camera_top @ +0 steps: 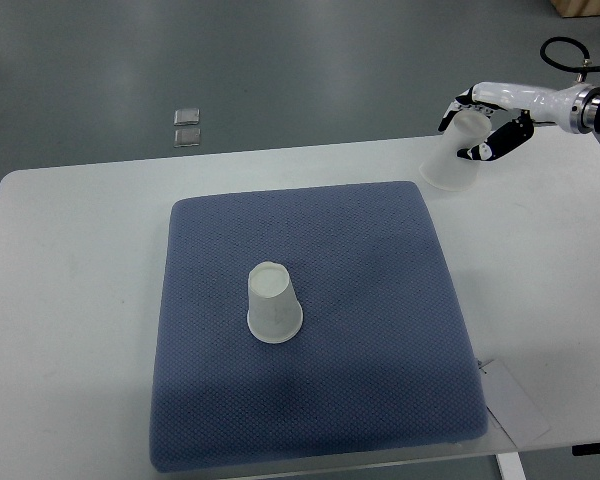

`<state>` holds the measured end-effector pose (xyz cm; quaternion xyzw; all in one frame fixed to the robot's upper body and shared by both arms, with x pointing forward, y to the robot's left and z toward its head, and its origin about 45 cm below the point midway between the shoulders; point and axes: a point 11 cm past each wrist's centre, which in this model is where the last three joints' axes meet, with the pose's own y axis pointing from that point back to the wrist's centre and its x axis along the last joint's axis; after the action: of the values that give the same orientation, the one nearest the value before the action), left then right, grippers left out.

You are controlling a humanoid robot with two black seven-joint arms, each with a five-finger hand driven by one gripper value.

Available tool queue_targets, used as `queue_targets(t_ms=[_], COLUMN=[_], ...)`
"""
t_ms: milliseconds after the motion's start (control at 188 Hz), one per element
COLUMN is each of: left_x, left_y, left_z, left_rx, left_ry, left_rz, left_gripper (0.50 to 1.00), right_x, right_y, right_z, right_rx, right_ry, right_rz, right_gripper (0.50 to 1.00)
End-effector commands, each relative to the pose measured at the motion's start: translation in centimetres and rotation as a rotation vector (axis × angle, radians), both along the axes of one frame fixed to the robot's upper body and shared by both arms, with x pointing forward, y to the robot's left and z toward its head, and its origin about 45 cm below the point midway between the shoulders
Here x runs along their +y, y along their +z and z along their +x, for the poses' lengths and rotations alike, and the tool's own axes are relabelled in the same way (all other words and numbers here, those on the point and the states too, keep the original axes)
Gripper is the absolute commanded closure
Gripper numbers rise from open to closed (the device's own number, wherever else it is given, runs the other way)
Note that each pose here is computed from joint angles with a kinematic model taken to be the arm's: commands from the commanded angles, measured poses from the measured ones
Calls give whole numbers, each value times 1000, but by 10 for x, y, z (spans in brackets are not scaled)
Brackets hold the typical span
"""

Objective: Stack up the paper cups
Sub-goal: 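Carry the cup with the right hand and lower it onto the upside-down cup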

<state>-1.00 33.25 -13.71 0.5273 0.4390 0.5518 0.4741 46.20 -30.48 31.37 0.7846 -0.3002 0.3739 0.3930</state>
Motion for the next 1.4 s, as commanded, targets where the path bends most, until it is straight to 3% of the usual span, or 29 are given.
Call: queue_targets(t_ms=[0,398,855,1396], left_x=[0,0,0,0], left_y=[0,0,0,0], left_z=[0,0,0,0], left_rx=[0,0,0,0], left_ry=[0,0,0,0], left_rz=[0,0,1,0], left_gripper=[500,500,500,500], right_x=[24,119,207,226], right_y=[16,48,40,28], right_z=[-5,-35,-76,-83], right_rx=[-23,-11,88,90], right_ry=[71,365,627,664], right_rz=[28,56,62,21], right_gripper=[1000,1000,1000,1000])
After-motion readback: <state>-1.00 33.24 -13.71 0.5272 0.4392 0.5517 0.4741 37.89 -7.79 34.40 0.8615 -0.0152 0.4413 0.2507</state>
